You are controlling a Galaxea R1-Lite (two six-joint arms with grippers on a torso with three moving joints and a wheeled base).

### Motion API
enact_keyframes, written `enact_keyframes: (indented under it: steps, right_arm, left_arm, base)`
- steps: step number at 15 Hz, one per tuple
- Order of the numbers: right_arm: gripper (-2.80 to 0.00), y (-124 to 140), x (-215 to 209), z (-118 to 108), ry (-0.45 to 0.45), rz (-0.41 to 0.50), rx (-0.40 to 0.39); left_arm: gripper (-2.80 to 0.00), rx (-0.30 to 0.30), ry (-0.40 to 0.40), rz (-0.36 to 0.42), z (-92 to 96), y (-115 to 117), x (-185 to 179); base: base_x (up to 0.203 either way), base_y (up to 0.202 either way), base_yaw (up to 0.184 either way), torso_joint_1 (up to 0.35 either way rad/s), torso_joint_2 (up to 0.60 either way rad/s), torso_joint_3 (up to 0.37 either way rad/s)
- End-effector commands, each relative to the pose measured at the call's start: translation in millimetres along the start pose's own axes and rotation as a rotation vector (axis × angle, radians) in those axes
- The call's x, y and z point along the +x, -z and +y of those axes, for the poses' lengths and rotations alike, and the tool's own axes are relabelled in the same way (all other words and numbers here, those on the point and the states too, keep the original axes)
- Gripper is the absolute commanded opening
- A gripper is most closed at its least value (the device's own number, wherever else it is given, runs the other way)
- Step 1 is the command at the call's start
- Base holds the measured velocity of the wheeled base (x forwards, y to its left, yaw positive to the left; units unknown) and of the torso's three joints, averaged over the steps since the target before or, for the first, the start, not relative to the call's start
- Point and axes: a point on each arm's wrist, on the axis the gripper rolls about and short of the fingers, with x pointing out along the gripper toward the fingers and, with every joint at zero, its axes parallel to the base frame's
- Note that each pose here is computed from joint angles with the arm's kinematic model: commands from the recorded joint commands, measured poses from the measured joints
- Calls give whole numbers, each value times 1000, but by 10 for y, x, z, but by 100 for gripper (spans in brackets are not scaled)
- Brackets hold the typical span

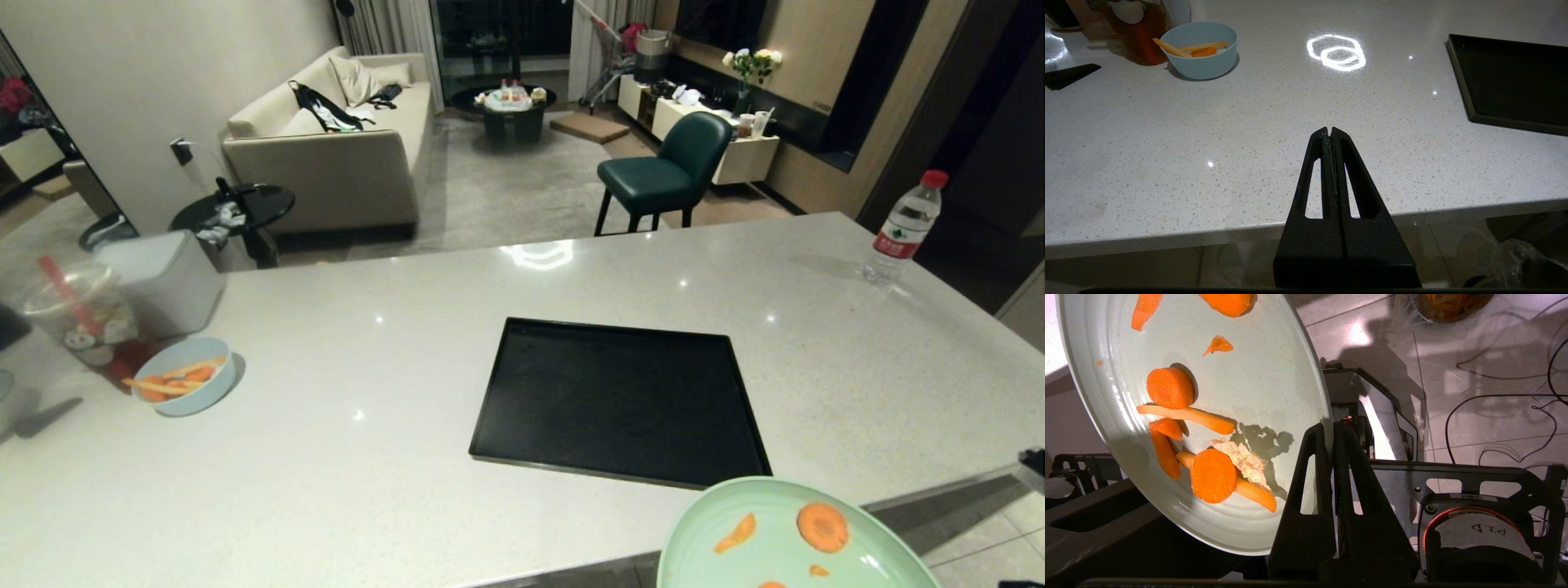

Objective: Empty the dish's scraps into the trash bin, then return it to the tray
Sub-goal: Move the plate over the trash can

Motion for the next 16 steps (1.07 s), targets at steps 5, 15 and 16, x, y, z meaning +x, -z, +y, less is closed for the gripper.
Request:
enact_keyframes:
  steps: [5, 15, 16]
  right_arm:
    - [-280, 17, -71, -38, -16, -35, 22]
    - [-280, 41, -32, -107, 13, -35, 174]
    - [-280, 45, -27, -111, 15, -33, 174]
  left_arm:
    - [-280, -1, -1, 1, 0, -1, 1]
    - [-280, -1, -1, 1, 0, -1, 1]
    - [-280, -1, -1, 1, 0, -1, 1]
  base:
    - [0, 0, 0, 0, 0, 0]
    - [0, 0, 0, 0, 0, 0]
    - [0, 0, 0, 0, 0, 0]
